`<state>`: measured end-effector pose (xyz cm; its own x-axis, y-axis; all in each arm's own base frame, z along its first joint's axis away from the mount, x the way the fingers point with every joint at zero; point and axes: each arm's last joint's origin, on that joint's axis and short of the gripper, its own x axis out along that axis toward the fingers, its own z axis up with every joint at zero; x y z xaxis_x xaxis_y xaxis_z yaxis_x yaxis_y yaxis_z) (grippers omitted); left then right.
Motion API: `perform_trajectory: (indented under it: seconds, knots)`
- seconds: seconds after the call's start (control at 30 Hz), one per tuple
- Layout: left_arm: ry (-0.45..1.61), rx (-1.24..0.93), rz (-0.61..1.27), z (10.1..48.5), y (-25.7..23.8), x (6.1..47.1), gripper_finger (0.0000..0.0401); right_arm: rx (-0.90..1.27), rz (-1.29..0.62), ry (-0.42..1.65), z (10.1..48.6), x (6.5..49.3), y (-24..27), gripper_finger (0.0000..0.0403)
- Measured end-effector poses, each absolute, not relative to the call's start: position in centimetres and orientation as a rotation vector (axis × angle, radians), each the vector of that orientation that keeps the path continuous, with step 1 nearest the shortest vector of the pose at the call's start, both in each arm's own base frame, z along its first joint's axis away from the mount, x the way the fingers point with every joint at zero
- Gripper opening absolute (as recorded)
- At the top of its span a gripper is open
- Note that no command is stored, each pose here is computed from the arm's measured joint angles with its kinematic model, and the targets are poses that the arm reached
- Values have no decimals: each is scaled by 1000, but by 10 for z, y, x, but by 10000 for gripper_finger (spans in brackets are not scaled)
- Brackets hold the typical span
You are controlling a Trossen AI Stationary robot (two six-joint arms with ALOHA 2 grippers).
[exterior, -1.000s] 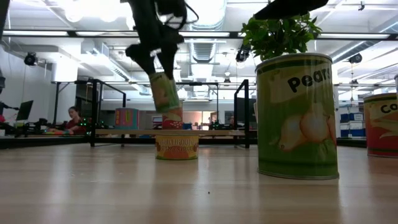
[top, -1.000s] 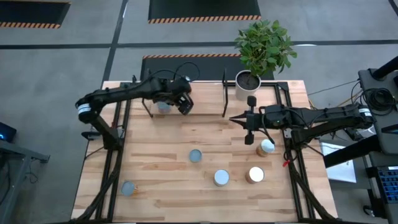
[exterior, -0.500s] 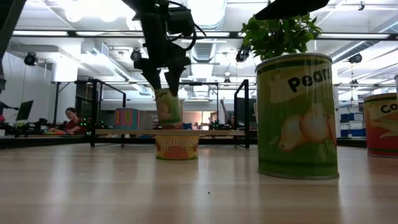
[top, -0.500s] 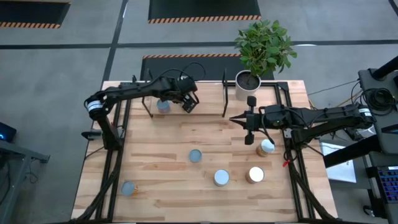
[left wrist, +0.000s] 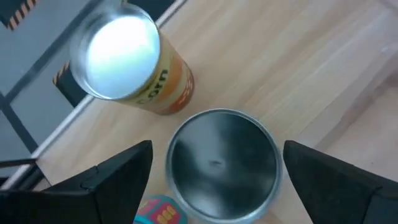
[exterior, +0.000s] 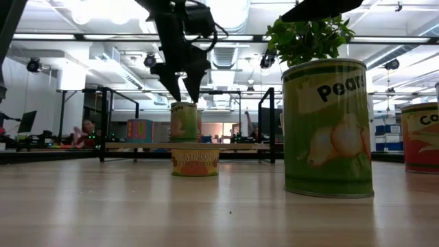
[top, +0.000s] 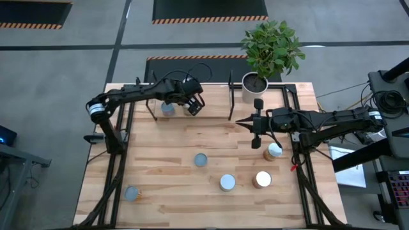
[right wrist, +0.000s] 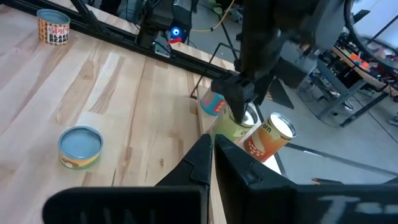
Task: Pick and place cans onto a shelf
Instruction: Put the canned oranges on the shelf
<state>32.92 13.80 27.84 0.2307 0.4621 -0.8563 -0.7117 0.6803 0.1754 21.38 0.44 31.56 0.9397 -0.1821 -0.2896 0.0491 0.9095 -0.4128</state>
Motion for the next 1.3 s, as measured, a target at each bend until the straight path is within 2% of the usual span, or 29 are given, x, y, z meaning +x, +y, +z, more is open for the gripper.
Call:
perform_trajectory:
  seconds: [0.2, 0.37, 0.53, 0.67, 0.87, 1.23, 1.3]
  knots:
    - [981, -107, 716, 309, 101, 327, 343, -407, -122, 331, 315, 214, 4, 9]
    - [769, 108, 487, 327, 44, 323, 333, -394, -126, 325, 316, 214, 4, 9]
    - [524, 271, 229, 310, -10, 296, 307, -345, -140, 291, 318, 215, 4, 9]
    - [363, 324, 157, 293, -27, 266, 278, -300, -150, 267, 317, 223, 5, 9]
    - [208, 312, 276, 295, -12, 223, 204, -287, -149, 293, 314, 252, 6, 9]
    - [94, 331, 414, 313, 13, 181, 17, -279, -188, 347, 322, 331, -4, 9]
    - [98, 330, 426, 309, 15, 177, 6, -279, -207, 352, 321, 347, -11, 9]
